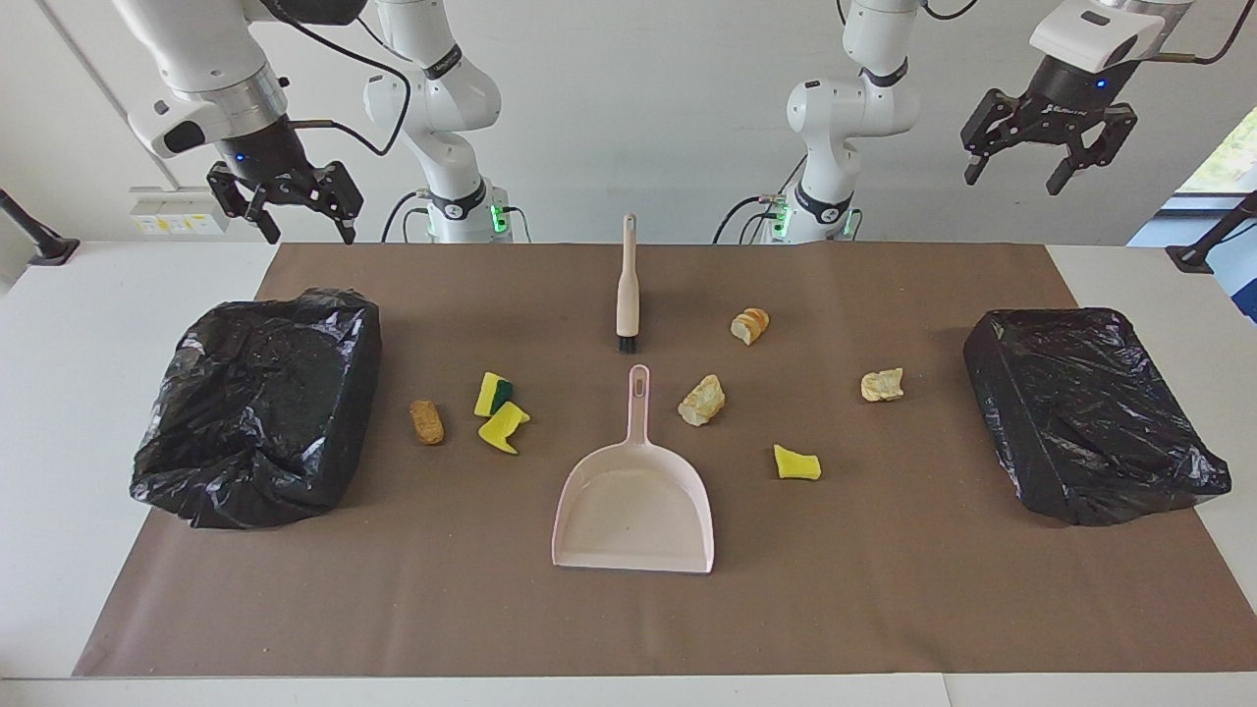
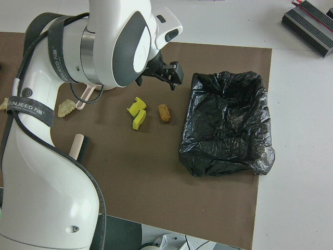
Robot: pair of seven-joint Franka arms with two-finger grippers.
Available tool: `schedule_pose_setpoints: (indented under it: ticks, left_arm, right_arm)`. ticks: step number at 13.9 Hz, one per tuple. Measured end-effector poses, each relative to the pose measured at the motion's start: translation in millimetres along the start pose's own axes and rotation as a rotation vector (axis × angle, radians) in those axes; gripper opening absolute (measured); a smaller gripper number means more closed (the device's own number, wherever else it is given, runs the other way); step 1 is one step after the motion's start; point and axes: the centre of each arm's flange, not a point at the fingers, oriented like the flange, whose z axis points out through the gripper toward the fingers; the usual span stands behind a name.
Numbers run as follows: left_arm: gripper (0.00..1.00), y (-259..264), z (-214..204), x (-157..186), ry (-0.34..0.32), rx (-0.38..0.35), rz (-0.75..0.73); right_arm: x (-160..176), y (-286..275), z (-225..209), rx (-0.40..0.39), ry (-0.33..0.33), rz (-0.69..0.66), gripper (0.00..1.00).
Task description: Sweep and dump trash in bin
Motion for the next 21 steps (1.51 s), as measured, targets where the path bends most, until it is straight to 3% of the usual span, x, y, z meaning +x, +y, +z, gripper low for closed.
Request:
schedule_pose_setpoints:
  ticks: [7, 12, 17, 21]
  left_arm:
    - [1.0, 0, 1, -2, -0.018, -0.003, -0.001]
    - [1.0, 3, -1, -4, -0.013, -0.002, 0.004]
    - [1.0, 38, 5, 1, -0.026, -0.01, 0.062]
    - [1.0, 121, 51, 1, -0.075, -0.011, 0.113]
  right_arm:
    - [-1, -2, 1, 0.001, -0.008, -0.005, 1.0]
    - [-4, -23, 9, 0.0, -0.033, -0.087, 1.0]
    - [21, -71, 59, 0.002, 0.019, -0.065, 1.0]
    - [52, -109, 119, -0.001, 0.025, -0.083, 1.0]
